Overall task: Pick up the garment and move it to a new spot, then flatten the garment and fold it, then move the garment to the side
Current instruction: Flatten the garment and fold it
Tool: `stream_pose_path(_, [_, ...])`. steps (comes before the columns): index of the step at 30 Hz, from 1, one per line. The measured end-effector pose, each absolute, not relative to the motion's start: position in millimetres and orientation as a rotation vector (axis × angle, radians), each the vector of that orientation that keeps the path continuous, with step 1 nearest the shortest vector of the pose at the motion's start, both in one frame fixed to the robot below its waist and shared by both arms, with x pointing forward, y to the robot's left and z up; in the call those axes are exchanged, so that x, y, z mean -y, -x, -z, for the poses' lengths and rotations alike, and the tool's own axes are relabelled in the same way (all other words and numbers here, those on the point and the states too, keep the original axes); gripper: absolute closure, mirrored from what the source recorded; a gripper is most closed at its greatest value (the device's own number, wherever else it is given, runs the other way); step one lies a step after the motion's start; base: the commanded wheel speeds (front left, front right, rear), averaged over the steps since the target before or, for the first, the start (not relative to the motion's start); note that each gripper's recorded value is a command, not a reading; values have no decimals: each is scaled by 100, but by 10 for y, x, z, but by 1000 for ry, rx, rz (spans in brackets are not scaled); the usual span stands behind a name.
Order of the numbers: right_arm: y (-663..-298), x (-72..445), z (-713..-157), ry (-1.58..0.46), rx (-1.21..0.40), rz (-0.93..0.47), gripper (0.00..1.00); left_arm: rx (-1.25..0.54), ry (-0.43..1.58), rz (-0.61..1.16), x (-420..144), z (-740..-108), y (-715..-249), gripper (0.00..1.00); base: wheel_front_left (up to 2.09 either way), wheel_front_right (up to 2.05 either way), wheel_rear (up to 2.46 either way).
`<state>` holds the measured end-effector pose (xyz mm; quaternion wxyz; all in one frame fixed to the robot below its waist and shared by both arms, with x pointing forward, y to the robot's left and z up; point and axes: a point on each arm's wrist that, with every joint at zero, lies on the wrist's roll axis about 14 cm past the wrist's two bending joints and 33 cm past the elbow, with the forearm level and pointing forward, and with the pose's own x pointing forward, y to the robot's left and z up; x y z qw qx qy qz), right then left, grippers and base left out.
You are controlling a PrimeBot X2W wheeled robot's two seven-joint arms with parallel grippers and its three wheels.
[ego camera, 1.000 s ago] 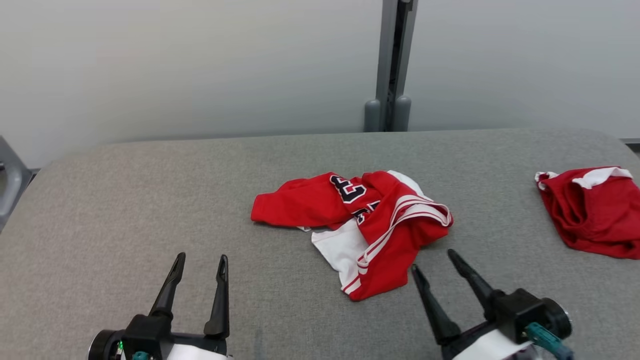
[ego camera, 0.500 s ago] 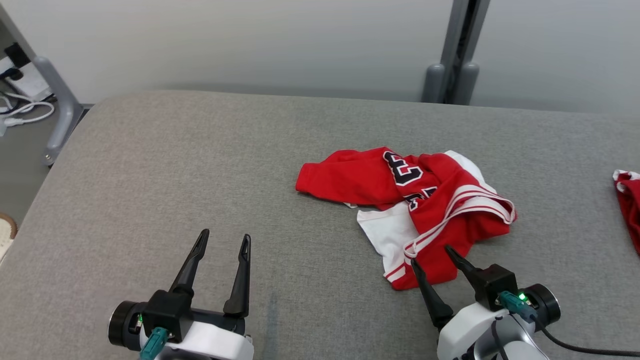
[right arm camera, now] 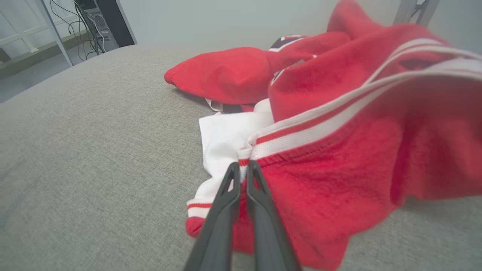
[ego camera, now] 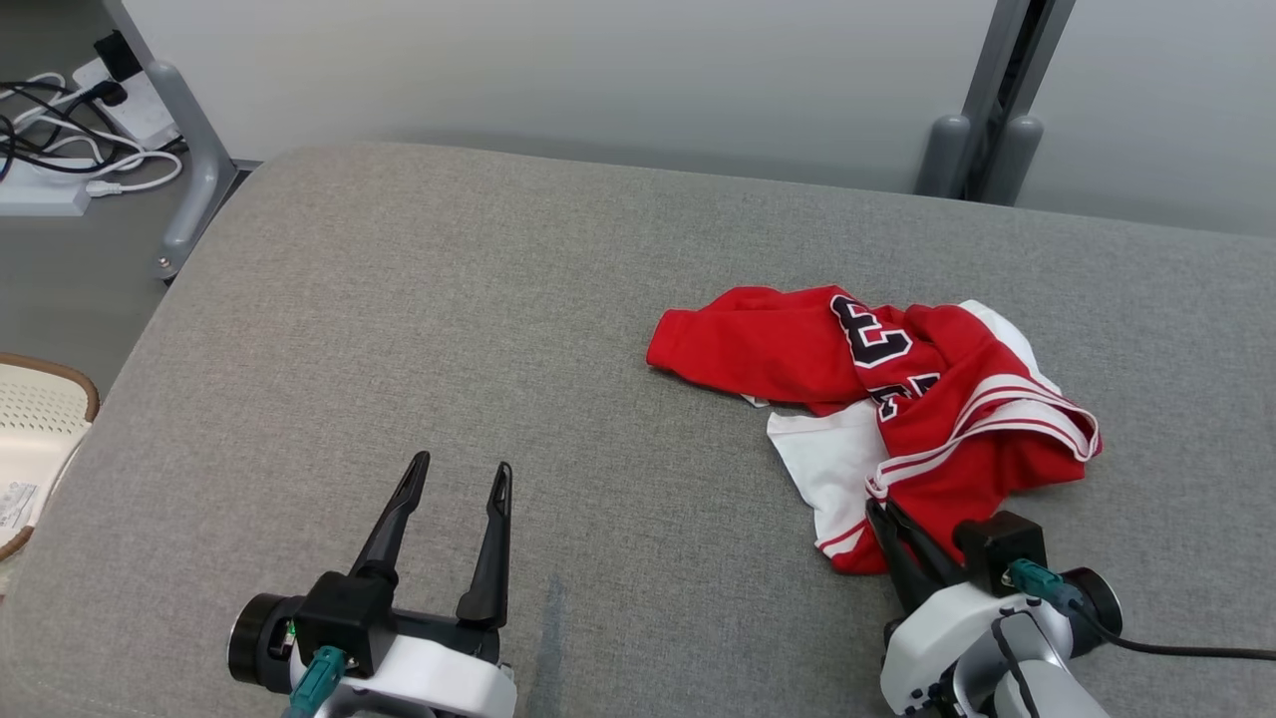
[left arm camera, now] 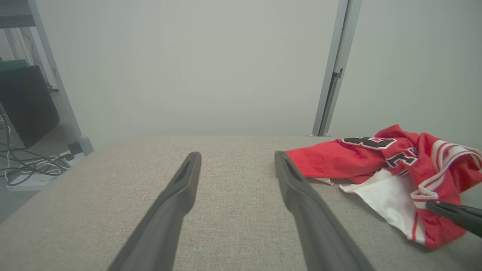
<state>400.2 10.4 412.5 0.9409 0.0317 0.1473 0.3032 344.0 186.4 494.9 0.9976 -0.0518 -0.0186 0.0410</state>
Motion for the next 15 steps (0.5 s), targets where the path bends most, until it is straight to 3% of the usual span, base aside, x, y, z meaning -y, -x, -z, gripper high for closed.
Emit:
stream_pose_path(8, [-4022, -382, -4534, -100, -179, -700, 100, 62, 114, -79, -1836, -5025, -3427, 0, 0, 0, 0])
stream_pose_path(15, [-3998, -1100, -5842, -48, 178, -949, 100, 87, 119, -59, -1770, -5100, -3381, 0, 0, 0, 0])
